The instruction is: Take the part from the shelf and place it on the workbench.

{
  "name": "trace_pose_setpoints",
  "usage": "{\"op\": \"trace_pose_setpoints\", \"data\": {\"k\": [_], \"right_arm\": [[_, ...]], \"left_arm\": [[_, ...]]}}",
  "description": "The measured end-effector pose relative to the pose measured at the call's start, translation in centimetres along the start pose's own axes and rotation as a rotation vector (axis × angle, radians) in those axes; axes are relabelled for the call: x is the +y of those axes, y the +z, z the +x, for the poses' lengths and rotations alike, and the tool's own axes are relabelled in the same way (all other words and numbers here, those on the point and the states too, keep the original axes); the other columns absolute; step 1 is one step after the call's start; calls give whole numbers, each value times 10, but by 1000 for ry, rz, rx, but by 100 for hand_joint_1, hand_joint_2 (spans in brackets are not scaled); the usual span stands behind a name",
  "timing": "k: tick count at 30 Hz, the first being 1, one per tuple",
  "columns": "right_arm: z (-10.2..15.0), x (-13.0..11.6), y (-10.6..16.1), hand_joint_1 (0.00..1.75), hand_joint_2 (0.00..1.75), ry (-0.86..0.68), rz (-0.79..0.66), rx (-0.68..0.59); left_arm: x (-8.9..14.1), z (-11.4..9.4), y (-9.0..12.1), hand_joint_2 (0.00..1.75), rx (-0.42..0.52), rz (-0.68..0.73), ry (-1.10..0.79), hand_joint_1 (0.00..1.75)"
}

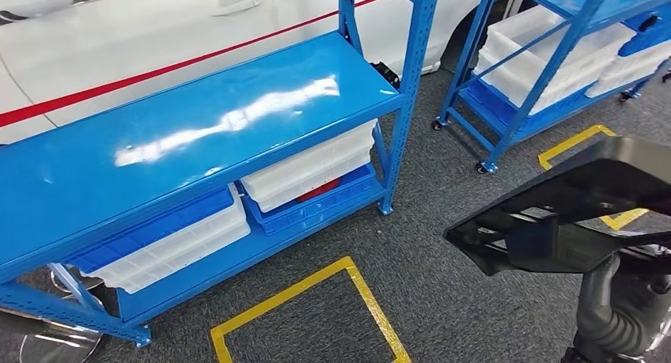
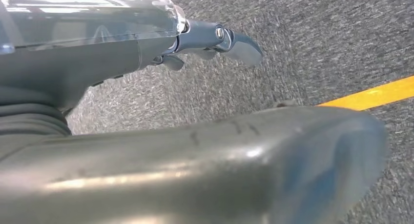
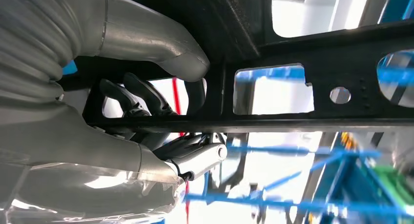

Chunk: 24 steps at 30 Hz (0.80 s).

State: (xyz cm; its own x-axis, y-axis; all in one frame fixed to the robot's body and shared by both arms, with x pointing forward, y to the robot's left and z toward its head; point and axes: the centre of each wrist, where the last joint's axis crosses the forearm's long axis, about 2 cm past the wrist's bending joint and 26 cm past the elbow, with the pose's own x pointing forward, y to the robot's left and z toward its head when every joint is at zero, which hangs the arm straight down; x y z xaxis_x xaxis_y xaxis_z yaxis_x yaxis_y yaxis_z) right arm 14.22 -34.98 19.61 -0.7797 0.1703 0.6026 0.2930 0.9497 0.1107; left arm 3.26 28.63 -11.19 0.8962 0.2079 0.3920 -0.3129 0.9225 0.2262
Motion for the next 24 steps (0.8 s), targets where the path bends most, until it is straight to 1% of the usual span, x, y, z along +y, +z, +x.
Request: {"op": "trace_pose_setpoints", "data": {"k": [6, 9, 15, 24], "right_arm": [[4, -24, 3, 175, 175, 59, -53, 11], [5, -33, 5, 175, 175, 94, -73, 17], [3, -34, 9, 175, 175, 135, -114, 25], [6, -32, 19, 175, 175, 172, -164, 44]], "left_arm": [[1, -2, 0, 0, 15, 32, 16, 0], [-2, -1, 1, 0, 24, 35, 20, 0], [-4, -5, 3, 0, 46, 31, 14, 0], [-11, -2, 5, 0, 70, 36, -10, 0]]}}
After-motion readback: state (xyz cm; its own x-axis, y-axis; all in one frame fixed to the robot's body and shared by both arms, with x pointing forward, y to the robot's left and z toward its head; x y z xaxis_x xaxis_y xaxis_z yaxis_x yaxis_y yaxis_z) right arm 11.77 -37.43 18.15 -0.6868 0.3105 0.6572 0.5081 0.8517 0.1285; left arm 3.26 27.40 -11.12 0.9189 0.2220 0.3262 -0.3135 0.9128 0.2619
